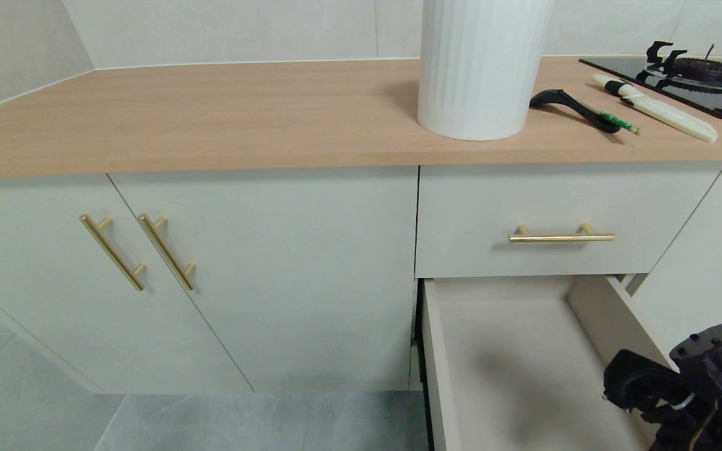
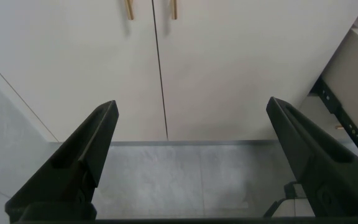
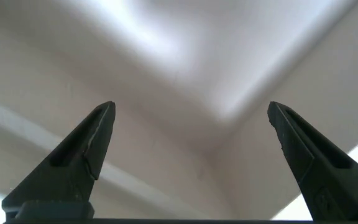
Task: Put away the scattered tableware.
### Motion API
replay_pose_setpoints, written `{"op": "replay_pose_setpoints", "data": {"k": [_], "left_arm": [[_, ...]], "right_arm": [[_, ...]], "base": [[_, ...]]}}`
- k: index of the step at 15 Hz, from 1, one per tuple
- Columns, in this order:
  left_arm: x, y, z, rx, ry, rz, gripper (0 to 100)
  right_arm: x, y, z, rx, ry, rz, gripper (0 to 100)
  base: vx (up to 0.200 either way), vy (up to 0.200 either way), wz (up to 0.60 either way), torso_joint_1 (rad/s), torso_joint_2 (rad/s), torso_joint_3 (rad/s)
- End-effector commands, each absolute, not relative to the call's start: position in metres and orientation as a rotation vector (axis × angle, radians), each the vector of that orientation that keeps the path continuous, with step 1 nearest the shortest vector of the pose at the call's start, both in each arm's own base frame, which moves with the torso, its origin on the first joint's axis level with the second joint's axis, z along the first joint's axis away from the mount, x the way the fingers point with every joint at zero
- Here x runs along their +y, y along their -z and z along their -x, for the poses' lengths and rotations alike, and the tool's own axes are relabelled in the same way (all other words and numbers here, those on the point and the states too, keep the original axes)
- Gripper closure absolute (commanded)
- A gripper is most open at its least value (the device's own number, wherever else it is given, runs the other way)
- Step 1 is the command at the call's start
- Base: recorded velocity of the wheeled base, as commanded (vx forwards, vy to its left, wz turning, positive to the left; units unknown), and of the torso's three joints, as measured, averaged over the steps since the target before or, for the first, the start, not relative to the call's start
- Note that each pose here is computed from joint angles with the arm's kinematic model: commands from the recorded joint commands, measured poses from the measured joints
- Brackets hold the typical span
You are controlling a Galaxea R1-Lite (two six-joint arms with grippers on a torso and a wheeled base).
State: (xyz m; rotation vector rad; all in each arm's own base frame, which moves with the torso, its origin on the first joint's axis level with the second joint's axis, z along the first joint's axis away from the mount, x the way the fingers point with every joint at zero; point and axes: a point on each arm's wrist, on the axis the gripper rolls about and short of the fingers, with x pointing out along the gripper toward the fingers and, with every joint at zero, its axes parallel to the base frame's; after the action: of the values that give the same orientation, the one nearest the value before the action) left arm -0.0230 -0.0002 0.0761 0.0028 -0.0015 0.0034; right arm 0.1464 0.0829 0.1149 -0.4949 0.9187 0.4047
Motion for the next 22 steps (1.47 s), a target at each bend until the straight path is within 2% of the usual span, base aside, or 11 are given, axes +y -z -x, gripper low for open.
{"op": "replay_pose_setpoints", "data": {"k": [1,3,5,15,19,22], "left_arm": [[0.000,-0.076,0.023,-0.002,-0.003,-0.003,0],[0.000,-0.076,0.023,-0.002,-0.003,-0.003,0],[0.000,-0.076,0.023,-0.002,-0.005,-0.003,0],[0.000,-0.076,0.023,-0.002,-0.003,-0.003,0],[0.000,-0.076,0.023,-0.002,-0.005,-0.003,0],[0.000,-0.076,0.023,-0.002,-0.003,-0.003,0]], "right_arm": [[0.087,-0.134,-0.154,0.834,-0.355,0.371,0],[0.088,-0.158,-0.158,0.749,-0.313,0.242,0],[0.078,-0.167,-0.157,0.710,-0.284,0.187,0],[0.066,-0.172,-0.160,0.663,-0.236,0.212,0],[0.065,-0.172,-0.160,0.664,-0.235,0.214,0],[0.066,-0.172,-0.160,0.666,-0.235,0.215,0]], "base": [[0.000,0.000,0.00,0.000,0.00,0.000],[0.000,0.000,0.00,0.000,0.00,0.000],[0.000,0.000,0.00,0.000,0.00,0.000],[0.000,0.000,0.00,0.006,-0.01,-0.003],[0.000,0.000,0.00,0.143,-0.19,-0.223],[0.000,0.000,0.00,0.163,-0.60,-0.253]]}}
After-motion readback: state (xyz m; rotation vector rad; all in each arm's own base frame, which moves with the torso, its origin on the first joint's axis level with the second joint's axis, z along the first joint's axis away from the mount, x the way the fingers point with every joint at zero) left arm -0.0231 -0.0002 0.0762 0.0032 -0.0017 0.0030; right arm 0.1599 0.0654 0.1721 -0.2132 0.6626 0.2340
